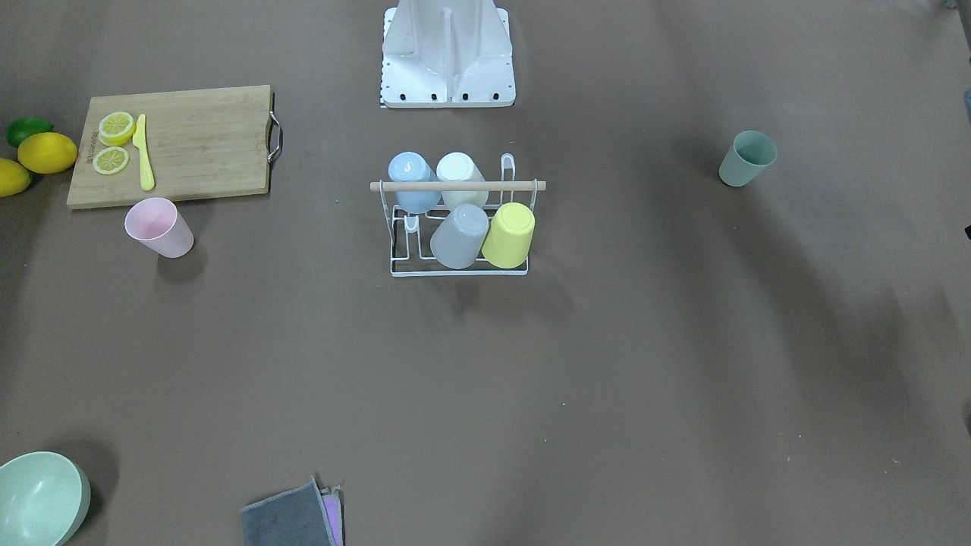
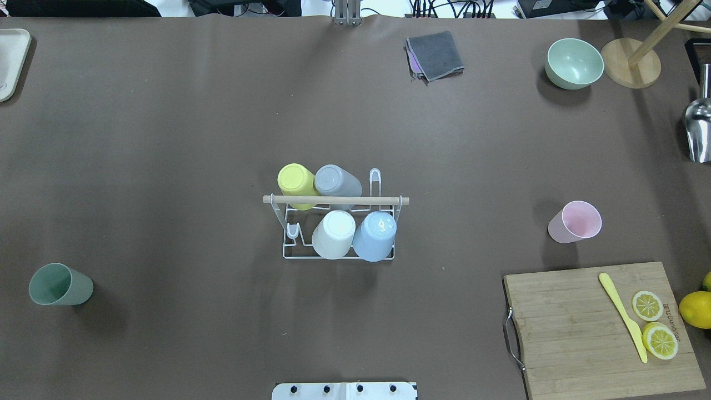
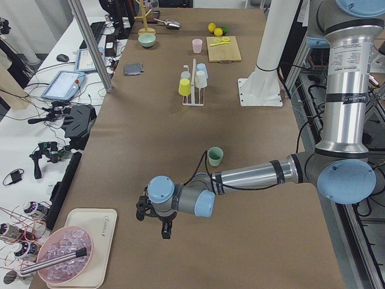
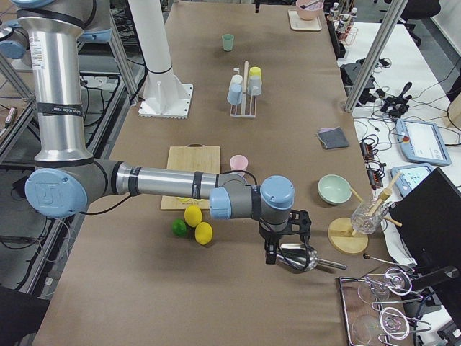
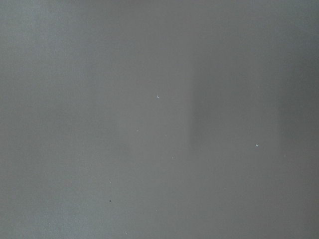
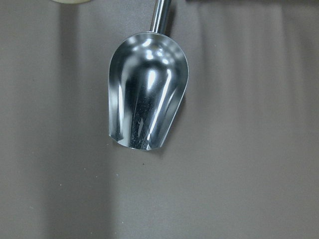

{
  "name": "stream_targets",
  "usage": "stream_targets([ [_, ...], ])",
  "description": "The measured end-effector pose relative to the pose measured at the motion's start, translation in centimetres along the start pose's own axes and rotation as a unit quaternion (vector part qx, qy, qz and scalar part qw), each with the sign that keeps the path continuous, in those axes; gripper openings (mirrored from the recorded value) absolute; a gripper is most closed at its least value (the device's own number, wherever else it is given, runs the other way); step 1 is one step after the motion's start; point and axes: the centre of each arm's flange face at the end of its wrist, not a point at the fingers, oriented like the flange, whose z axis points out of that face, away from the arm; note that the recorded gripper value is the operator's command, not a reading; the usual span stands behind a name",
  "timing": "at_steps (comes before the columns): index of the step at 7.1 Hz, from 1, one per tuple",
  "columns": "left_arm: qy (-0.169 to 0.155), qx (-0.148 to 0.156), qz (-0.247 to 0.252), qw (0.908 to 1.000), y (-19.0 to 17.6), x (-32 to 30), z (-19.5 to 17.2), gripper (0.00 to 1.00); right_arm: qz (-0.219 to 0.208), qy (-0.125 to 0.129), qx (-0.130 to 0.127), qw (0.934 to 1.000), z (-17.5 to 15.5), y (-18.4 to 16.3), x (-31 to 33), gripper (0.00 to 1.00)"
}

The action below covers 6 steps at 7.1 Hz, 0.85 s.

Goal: Place cup on cup holder

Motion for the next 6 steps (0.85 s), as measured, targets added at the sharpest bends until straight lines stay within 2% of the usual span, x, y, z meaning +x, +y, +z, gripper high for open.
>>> stream_targets([
  [3,-0.001,-0.001,-0.02,0.9998,0.35,-0.16,0.09,0.98,0.004,-0.001,-0.001,1.0,-0.15,0.01,-0.15,0.99],
  [6,0.002,0.007,-0.017,0.9998,0.03,0.66,-0.69,0.98,0.008,-0.004,-0.004,0.9999,-0.03,0.03,-0.12,0.99],
])
